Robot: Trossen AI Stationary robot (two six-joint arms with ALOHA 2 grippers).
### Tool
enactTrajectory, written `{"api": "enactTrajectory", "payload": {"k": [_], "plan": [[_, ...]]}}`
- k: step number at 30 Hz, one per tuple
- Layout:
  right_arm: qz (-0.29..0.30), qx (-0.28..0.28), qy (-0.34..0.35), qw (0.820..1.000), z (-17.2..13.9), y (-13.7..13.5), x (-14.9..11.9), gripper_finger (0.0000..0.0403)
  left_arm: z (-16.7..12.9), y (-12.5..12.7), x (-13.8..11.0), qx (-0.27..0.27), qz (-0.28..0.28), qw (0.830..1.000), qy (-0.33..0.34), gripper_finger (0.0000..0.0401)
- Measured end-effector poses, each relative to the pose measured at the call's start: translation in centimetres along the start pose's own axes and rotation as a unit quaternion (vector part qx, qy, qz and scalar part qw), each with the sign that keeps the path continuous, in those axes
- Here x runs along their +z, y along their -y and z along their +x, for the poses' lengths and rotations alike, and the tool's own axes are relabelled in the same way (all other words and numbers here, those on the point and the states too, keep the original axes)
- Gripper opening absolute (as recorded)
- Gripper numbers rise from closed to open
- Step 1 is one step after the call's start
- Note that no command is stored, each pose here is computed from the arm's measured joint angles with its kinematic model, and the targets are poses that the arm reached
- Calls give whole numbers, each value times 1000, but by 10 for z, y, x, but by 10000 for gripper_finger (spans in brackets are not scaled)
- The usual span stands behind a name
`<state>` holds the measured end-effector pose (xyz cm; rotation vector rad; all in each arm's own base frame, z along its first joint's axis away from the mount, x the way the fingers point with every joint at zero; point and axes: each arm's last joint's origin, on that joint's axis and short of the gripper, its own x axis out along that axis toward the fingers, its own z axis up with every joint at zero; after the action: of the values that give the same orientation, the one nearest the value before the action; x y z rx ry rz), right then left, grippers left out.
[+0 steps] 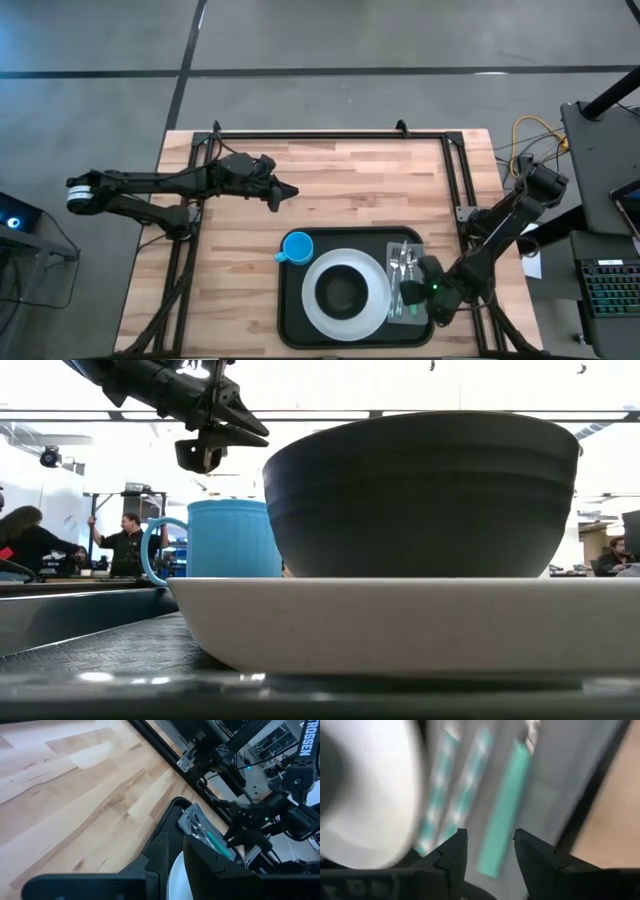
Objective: Set up tray
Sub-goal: Return to Home Position
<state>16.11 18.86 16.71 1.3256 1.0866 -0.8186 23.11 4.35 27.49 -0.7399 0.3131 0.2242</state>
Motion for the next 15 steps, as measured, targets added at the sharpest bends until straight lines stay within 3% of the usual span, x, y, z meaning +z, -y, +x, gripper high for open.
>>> {"api": "enactTrajectory", "payload": {"k": [4, 9, 15], "plan": [[-39, 74, 63, 995, -20, -5, 7, 149, 0, -1, 1, 11, -22, 1000, 10, 40], [-120, 155, 128, 972, -59, -6, 27, 141, -3, 1, 1, 2, -62, 998, 9, 40], [-58, 181, 141, 972, -109, 17, 67, 131, -4, 3, 2, -16, -80, 997, -4, 40]]}}
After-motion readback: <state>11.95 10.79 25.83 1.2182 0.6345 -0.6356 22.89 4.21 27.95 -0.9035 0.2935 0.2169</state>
